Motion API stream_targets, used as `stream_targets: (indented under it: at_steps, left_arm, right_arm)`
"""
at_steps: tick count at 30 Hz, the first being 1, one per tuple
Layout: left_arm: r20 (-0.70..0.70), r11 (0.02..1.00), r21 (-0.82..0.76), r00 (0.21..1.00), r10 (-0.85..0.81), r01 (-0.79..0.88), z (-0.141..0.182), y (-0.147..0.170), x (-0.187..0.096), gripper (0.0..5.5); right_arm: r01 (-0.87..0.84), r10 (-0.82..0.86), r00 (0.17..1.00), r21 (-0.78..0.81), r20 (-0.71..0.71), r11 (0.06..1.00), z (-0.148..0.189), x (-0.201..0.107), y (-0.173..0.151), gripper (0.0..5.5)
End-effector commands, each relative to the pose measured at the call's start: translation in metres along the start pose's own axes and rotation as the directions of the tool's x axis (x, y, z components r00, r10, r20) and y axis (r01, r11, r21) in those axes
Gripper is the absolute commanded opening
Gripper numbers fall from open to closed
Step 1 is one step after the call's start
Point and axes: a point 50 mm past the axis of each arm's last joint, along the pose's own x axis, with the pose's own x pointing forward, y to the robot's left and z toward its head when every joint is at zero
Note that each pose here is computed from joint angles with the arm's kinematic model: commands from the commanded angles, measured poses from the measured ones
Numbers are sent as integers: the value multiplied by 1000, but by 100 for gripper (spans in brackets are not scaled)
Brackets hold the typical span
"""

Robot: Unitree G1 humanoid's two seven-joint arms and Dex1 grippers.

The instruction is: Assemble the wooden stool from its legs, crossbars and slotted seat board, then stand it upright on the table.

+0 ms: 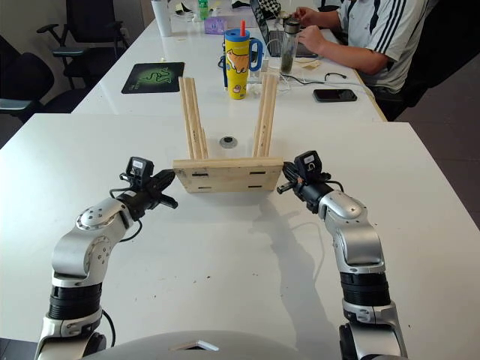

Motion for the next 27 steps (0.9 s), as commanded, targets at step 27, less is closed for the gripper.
stream_targets:
  at_steps: [27]
  left_arm:
    - [-76, 997, 25, 994, 79, -77, -63, 22, 51, 0]
  right_arm:
    - [102, -114, 987, -101, -117, 990, -46, 44, -14, 3]
